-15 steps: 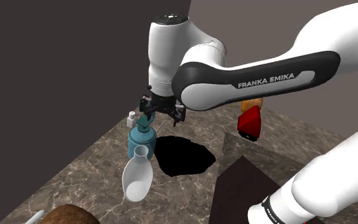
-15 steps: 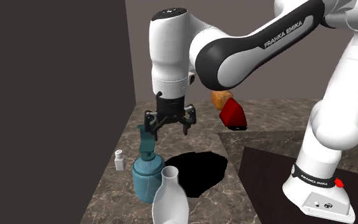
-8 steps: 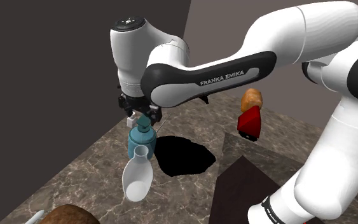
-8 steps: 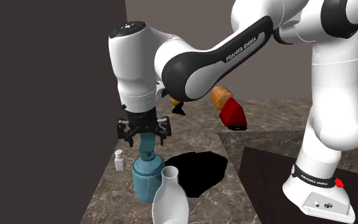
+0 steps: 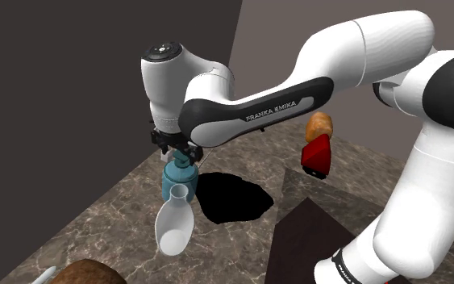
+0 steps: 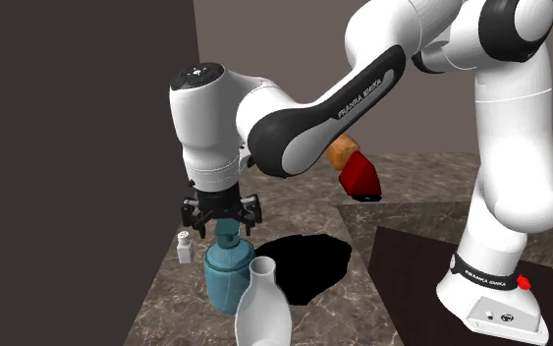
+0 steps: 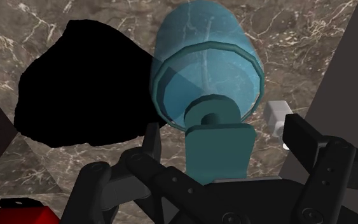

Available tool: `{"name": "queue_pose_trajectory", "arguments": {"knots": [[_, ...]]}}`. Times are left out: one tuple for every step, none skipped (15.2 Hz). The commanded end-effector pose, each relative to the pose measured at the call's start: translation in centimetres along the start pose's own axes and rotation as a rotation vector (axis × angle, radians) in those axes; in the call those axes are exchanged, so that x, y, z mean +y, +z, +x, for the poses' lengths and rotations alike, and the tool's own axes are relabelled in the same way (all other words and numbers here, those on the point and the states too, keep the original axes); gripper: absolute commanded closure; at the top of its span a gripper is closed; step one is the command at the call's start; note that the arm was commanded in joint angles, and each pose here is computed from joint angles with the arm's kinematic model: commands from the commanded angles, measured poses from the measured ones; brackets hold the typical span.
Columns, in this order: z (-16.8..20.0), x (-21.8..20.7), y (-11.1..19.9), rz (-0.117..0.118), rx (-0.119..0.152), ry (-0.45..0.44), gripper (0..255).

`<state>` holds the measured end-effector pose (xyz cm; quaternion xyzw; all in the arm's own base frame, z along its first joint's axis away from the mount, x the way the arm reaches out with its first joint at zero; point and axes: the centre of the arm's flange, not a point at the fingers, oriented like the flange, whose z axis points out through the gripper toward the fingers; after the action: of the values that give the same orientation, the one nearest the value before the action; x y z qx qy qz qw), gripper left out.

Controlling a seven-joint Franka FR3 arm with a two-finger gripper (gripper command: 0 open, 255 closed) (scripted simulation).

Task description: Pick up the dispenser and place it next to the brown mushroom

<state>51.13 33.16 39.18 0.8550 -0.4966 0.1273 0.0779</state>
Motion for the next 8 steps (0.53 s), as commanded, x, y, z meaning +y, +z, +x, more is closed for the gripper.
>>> {"name": "queue_pose_trajectory", "arguments": {"knots": [[-0.01, 0.06, 0.14, 0.001, 0.0, 0.0, 0], [-0.01, 0.05, 0.14, 0.001, 0.0, 0.0, 0], [-0.01, 0.05, 0.14, 0.001, 0.0, 0.0, 0], [-0.01, 0.05, 0.14, 0.001, 0.0, 0.0, 0], [-0.01, 0.05, 0.14, 0.001, 0.0, 0.0, 0], [0.0, 0.05, 0.14, 0.0, 0.0, 0.0, 0], [0.0, 0.05, 0.14, 0.0, 0.0, 0.0, 255], [0.0, 0.05, 0.14, 0.0, 0.0, 0.0, 255]]}}
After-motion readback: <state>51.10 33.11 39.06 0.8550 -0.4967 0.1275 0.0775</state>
